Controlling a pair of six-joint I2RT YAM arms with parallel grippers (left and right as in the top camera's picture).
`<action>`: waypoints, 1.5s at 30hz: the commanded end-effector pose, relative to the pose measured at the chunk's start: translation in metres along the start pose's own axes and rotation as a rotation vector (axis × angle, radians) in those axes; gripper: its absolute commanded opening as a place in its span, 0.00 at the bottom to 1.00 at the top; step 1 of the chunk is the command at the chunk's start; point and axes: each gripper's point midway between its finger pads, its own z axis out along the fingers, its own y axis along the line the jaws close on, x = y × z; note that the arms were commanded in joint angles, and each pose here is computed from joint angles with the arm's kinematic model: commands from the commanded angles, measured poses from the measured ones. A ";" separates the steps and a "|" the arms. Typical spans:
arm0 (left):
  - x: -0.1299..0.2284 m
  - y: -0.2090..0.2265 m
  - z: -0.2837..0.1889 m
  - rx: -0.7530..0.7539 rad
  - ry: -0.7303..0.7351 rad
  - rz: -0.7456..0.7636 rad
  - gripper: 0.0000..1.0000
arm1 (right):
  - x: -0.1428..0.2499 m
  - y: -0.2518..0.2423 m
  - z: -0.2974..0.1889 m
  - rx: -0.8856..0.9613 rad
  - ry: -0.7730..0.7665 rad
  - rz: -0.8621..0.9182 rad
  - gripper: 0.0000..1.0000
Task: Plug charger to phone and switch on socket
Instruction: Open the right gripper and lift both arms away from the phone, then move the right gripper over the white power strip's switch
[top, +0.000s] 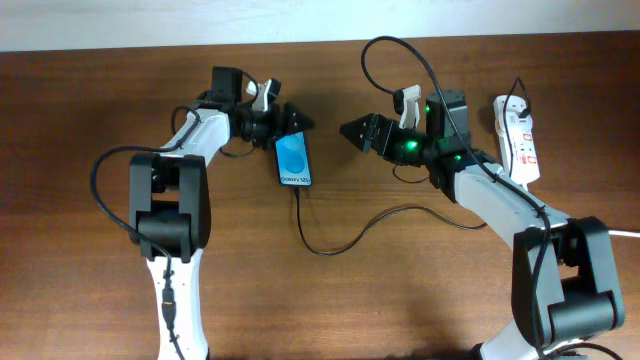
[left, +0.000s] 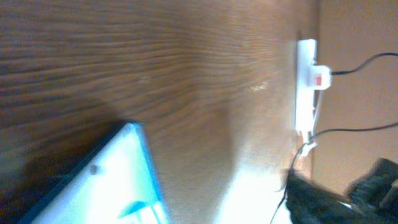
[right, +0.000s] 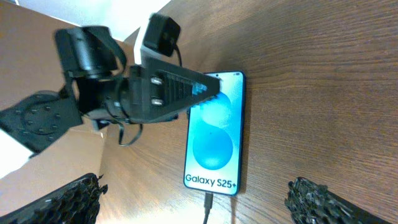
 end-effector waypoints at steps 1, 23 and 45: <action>0.006 0.059 0.001 -0.254 -0.015 -0.049 0.99 | -0.003 0.002 -0.002 -0.004 -0.007 -0.018 0.98; -0.083 -0.024 -0.162 -0.660 -0.160 0.111 0.99 | -0.034 0.010 -0.076 0.509 0.160 -0.168 0.98; -0.063 -0.076 -0.205 -0.652 -0.140 0.162 0.99 | -0.105 -0.147 -0.355 0.965 -0.211 0.345 0.98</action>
